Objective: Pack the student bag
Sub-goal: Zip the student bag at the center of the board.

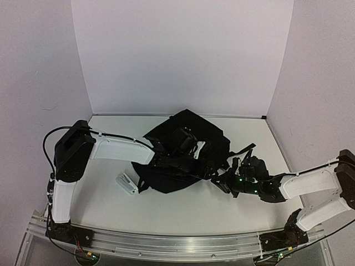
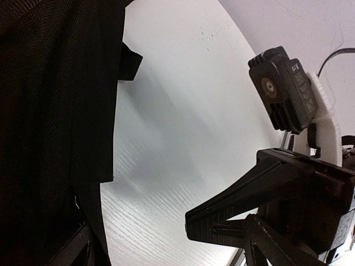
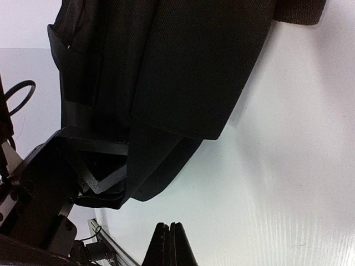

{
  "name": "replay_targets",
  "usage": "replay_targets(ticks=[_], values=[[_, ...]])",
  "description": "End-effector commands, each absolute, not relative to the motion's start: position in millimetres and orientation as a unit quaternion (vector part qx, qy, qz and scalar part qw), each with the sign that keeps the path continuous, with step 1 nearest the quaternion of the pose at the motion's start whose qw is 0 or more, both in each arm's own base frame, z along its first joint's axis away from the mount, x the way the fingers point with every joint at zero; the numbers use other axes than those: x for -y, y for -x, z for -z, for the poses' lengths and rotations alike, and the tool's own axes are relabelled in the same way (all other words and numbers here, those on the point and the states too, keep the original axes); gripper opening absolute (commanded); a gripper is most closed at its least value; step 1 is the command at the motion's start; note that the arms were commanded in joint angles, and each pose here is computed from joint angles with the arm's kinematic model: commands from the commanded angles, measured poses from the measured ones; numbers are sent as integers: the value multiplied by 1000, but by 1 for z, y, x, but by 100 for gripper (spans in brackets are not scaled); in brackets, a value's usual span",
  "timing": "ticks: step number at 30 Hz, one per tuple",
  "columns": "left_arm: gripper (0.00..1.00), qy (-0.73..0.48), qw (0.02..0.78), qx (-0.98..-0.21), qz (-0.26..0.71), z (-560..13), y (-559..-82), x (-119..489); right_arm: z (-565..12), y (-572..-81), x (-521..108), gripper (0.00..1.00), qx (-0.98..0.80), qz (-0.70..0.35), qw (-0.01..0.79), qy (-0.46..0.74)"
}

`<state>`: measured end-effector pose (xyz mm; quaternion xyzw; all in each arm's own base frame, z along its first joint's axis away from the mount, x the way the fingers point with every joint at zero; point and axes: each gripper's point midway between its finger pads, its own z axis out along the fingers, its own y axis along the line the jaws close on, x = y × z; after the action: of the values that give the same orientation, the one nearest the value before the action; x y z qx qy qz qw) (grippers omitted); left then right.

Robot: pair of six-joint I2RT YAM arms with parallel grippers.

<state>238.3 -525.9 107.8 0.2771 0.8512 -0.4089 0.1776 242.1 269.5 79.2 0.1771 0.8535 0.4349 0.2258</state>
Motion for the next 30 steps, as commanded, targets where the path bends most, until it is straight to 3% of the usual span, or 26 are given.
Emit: replay_targets(ticks=[1,8,14,19,24,28,30], values=[[90,-261,252,-786,501,-189,-246,536,-89,-246,-270,0,-842,-446,240,-182],[90,-239,233,-758,561,-211,-241,523,-88,-249,-272,0,-845,-442,242,-180],[90,-224,245,-770,545,-220,-242,492,-108,-261,-287,1,-838,-451,258,-167],[90,-204,265,-830,447,-199,-262,458,-110,-270,-295,33,-843,-434,266,-174],[92,-239,273,-853,375,-189,-264,430,-99,-273,-303,50,-863,-392,260,-184],[94,-296,264,-851,345,-180,-254,422,-81,-273,-307,50,-880,-361,244,-191],[94,-325,252,-850,329,-171,-249,420,-74,-272,-309,38,-885,-351,236,-194]])
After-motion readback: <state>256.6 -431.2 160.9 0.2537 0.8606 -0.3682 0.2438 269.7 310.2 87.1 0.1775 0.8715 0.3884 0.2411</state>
